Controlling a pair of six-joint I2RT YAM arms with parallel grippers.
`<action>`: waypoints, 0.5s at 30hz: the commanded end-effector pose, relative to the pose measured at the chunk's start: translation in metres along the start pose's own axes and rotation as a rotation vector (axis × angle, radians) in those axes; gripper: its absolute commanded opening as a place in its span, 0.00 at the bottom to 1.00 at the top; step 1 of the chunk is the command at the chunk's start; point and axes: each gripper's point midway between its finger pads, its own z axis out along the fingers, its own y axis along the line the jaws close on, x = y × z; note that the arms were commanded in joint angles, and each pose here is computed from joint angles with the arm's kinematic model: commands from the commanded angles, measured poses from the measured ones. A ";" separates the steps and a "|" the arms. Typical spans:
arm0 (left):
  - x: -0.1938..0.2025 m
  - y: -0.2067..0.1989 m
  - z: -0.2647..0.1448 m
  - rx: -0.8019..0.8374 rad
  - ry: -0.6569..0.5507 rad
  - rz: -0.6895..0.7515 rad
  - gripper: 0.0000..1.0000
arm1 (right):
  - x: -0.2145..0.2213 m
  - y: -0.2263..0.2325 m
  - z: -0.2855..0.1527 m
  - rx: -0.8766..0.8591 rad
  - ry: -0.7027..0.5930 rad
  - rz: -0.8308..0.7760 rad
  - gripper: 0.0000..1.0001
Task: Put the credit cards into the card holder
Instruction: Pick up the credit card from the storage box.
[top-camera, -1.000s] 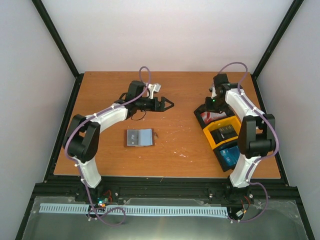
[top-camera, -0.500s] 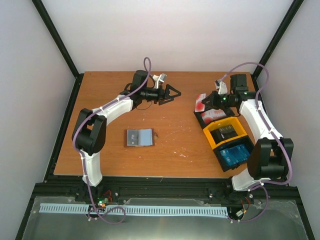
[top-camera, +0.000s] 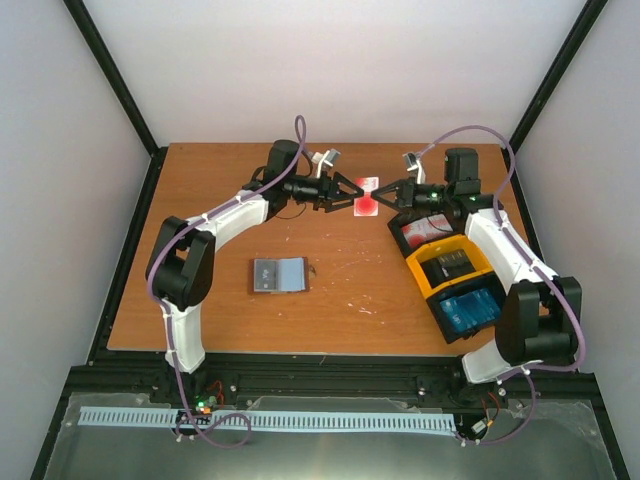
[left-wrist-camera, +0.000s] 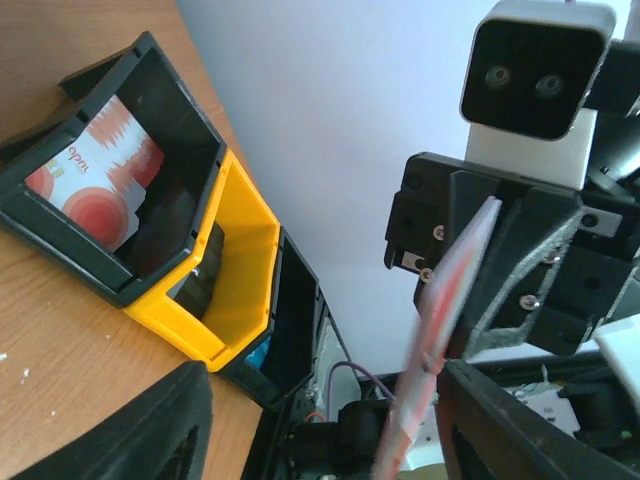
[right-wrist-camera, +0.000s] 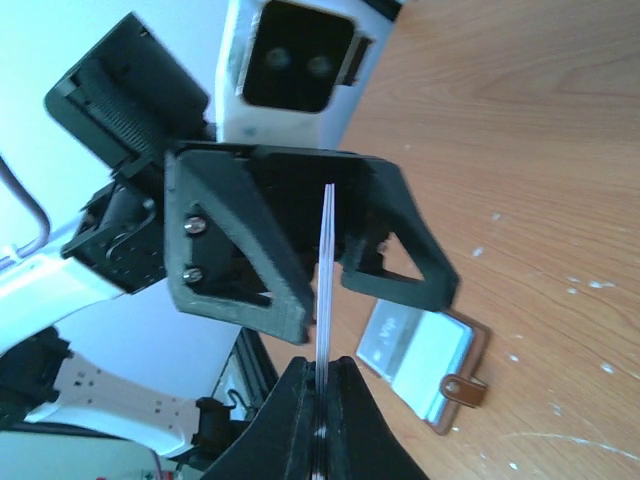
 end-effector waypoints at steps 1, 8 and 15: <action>0.000 -0.042 -0.005 0.079 0.021 0.108 0.58 | -0.005 0.037 0.005 -0.114 0.001 -0.098 0.04; -0.001 -0.074 -0.017 0.116 0.003 0.212 0.23 | -0.007 0.050 0.005 -0.164 0.004 -0.136 0.07; -0.001 -0.080 -0.033 0.134 -0.012 0.238 0.01 | -0.018 0.067 0.000 -0.201 -0.034 -0.166 0.14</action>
